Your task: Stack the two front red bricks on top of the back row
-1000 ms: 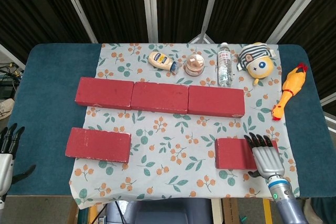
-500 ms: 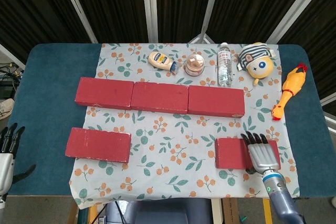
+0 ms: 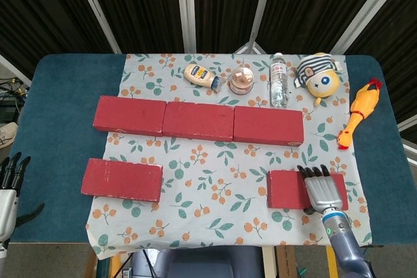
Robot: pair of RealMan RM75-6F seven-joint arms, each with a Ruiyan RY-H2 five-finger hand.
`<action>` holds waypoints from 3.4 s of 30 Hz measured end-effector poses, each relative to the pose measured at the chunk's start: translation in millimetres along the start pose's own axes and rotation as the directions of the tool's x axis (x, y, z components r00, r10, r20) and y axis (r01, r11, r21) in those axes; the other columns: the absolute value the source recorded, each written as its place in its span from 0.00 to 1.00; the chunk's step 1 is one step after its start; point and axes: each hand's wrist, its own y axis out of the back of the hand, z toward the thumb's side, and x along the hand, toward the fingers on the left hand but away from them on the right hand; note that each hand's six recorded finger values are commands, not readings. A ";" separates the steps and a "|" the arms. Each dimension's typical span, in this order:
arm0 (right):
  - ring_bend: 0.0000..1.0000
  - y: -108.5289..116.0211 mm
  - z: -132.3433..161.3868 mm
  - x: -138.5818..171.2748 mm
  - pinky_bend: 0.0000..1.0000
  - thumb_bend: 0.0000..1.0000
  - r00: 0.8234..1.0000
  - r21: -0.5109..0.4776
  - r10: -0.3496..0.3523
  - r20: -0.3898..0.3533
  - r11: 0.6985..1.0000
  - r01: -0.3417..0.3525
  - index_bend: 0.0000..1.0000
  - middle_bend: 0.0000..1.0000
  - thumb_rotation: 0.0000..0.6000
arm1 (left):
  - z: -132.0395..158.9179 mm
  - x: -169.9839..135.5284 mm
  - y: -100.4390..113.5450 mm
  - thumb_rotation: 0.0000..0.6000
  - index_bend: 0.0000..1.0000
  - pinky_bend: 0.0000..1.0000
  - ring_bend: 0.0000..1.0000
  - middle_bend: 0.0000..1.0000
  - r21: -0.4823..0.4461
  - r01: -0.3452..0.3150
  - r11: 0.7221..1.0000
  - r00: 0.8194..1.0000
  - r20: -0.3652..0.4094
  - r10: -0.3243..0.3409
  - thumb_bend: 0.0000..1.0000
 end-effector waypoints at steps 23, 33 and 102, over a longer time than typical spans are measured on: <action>0.19 98.0 19.7 3.1 0.00 0.11 0.990 -0.014 -0.137 -0.042 0.991 0.136 0.22 0.27 1.00 | -4.8 5.5 -2.4 1.00 0.01 0.13 0.00 0.00 -0.002 0.010 1.000 1.000 -0.027 -0.011 0.00; 0.19 183.0 53.7 -17.1 0.00 0.11 0.990 -0.015 -0.135 -0.031 0.991 0.134 0.22 0.27 1.00 | -12.3 14.5 -4.5 1.00 0.01 0.13 0.00 0.00 0.010 0.012 1.000 0.997 -0.078 -0.011 0.00; 0.19 206.1 222.1 -160.2 0.00 0.11 0.998 0.030 0.026 0.048 0.999 -0.028 0.22 0.28 1.00 | -13.8 34.4 -15.8 1.00 0.02 0.13 0.00 0.00 0.064 0.003 0.998 0.996 -0.084 0.003 0.00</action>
